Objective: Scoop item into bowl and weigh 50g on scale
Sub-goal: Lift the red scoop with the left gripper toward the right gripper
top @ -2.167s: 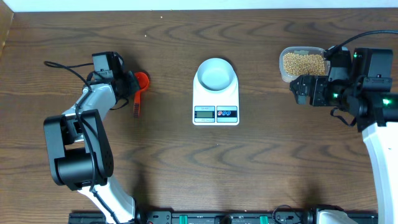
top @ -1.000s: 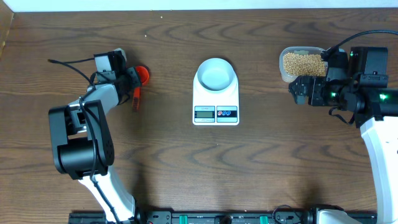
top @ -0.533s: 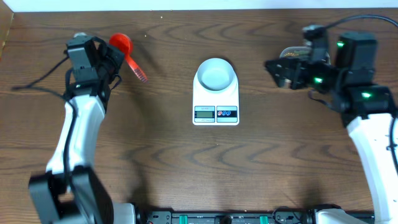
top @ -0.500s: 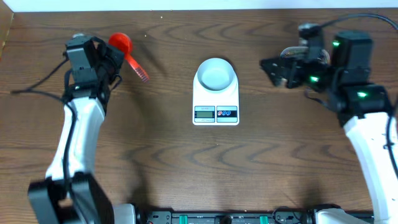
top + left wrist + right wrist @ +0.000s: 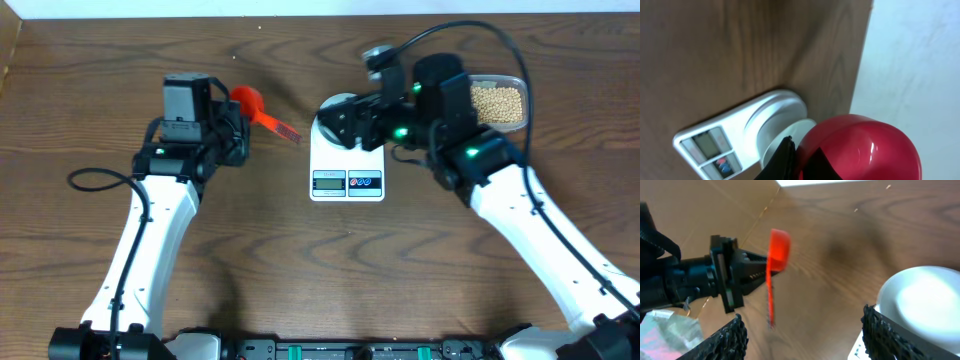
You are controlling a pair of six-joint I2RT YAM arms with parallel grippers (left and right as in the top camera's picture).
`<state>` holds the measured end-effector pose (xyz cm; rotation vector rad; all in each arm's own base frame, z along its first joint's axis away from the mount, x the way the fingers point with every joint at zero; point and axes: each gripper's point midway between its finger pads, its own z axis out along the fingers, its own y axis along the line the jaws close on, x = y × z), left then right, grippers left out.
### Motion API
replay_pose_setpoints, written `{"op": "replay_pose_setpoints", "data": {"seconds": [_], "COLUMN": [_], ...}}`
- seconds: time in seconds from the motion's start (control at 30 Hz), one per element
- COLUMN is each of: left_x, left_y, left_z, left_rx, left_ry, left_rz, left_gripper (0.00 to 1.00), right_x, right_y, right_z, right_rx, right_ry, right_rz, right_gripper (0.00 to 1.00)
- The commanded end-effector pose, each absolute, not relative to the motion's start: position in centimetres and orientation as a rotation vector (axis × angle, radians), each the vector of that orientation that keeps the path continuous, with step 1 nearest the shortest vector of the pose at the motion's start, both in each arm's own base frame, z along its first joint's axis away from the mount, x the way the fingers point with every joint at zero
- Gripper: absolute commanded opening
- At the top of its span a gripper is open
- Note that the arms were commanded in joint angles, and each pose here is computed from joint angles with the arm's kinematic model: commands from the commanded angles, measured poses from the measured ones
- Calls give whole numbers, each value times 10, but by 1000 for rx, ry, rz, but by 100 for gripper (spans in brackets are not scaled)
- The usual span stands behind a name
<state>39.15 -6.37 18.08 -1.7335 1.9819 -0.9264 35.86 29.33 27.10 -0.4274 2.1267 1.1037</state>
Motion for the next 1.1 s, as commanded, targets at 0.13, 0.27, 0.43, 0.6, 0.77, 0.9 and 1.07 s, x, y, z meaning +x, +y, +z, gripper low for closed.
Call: {"op": "replay_pose_setpoints", "data": {"seconds": [0.13,0.27,0.43,0.6,0.77,0.9,1.07], "left_x": [359,348,346,345,344,344,344], "left_y": [-70,-81,-90,-94,-95,-95,-96], "left_z": [163,159,162,163,164,164,164], "left_rx": [-2026,-2131,-2133,-2134,-2116,-2074,-2062], "left_ry": [1965,1982,2019,2034,2055,2084,2092], "left_rz": [-851,-889,-950,-973,-981,-977,-977], "left_gripper": [7,7,7,7,7,7,7], "right_x": [349,341,332,326,327,328,328], "right_y": [320,332,344,354,357,357,358], "right_z": [266,261,251,237,224,224,225], "right_rx": [-422,-447,-486,-505,-477,-478,-479], "right_ry": [2139,2149,2176,2216,2257,2255,2251], "right_rz": [1029,1023,1044,1047,1055,1055,1058], "right_gripper": [69,67,64,61,48,39,35]}}
